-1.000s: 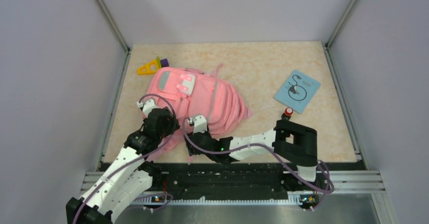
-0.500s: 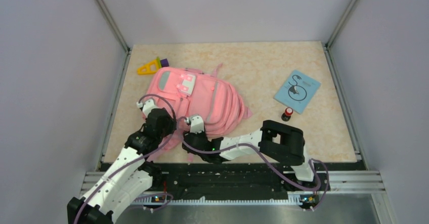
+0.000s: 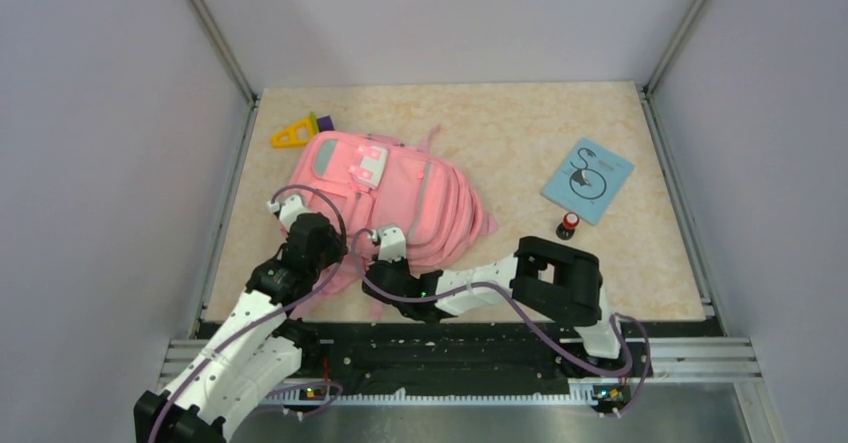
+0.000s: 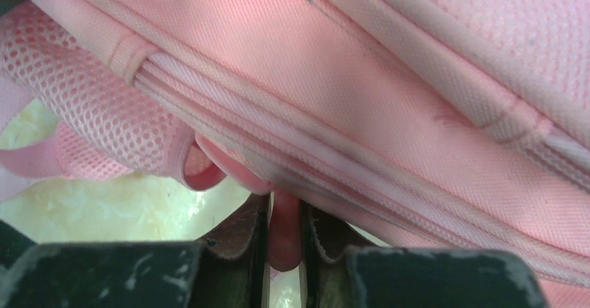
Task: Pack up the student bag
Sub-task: Zip the student bag at the center of the board.
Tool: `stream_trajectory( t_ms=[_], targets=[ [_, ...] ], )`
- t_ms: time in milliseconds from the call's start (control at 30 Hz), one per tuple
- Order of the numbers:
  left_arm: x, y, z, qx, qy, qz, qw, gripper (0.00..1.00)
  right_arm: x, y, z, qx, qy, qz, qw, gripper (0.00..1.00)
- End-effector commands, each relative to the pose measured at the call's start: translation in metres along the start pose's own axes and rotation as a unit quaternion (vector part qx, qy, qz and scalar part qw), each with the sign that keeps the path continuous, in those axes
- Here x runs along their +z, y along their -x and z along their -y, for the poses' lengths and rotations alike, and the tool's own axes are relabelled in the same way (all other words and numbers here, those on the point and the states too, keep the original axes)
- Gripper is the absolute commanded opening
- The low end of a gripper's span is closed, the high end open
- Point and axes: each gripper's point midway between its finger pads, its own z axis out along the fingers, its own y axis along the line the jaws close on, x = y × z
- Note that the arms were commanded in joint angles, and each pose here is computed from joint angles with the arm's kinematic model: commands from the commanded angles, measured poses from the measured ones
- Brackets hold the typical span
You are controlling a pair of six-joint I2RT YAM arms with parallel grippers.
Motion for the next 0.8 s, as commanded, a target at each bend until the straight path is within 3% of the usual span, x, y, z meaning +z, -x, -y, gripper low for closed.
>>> stream_trajectory(
  t_ms=[0, 100, 333, 767],
  targets=[
    [0.001, 0.015, 0.003, 0.017, 0.000, 0.024, 1.000, 0.10, -0.019, 0.026, -0.008, 0.042, 0.050, 0.017, 0.998, 0.00],
    [-0.002, 0.025, 0.005, 0.021, 0.000, 0.033, 0.999, 0.00, -0.032, 0.031, -0.004, 0.071, 0.081, 0.011, 0.994, 0.00],
    [-0.001, 0.044, 0.009, 0.023, 0.001, 0.045, 0.999, 0.00, -0.054, 0.022, 0.012, 0.113, 0.125, -0.016, 0.986, 0.00],
    [0.001, 0.084, 0.005, 0.022, 0.003, 0.051, 0.998, 0.00, -0.074, 0.005, 0.065, 0.120, 0.082, -0.016, 0.989, 0.00]
  ],
)
